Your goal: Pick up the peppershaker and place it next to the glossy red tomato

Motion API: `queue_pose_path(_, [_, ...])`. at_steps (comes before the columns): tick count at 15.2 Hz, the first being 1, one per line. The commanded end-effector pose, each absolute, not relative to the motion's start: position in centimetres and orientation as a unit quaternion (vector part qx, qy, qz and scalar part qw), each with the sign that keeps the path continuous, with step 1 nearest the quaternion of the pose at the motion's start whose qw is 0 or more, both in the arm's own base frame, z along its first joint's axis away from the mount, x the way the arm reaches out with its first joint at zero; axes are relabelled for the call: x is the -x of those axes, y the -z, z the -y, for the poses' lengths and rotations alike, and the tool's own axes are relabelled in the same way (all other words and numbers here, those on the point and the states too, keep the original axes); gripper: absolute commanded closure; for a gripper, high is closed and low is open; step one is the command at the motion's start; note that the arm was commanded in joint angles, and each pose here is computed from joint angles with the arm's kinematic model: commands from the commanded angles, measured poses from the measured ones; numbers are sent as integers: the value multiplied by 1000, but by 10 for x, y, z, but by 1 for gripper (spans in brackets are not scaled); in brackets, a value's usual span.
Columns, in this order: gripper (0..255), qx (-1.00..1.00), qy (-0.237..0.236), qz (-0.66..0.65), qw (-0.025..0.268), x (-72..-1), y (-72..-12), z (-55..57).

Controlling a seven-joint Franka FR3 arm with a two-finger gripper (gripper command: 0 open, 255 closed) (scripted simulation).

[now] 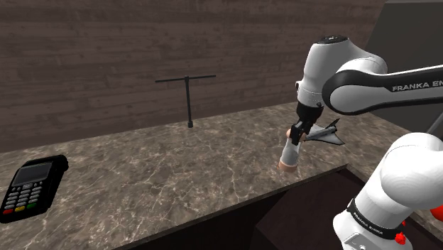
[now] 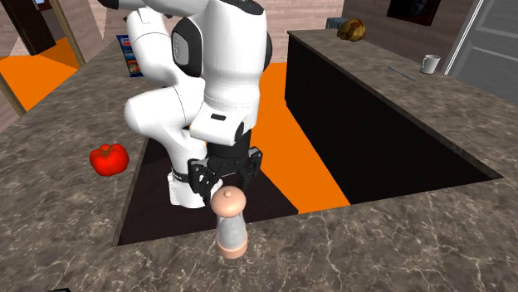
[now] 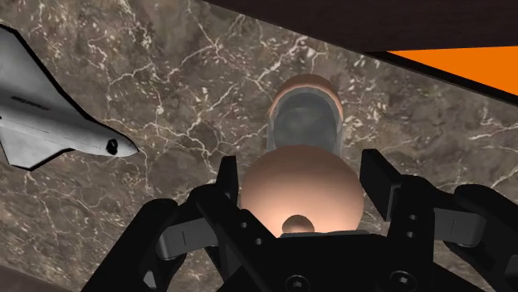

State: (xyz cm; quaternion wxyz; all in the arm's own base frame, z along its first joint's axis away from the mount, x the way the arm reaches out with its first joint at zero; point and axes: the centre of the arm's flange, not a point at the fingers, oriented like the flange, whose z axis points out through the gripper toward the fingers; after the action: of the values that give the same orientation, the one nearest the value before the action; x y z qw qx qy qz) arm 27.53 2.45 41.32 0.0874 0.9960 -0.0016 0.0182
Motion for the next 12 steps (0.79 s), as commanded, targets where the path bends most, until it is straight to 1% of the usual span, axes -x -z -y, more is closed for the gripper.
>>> queue_pose_path(1, [255, -996, -18, 2, 87, -275, -425, -24])
queue_pose_path(12, [255, -996, -18, 2, 87, -275, -483, -24])
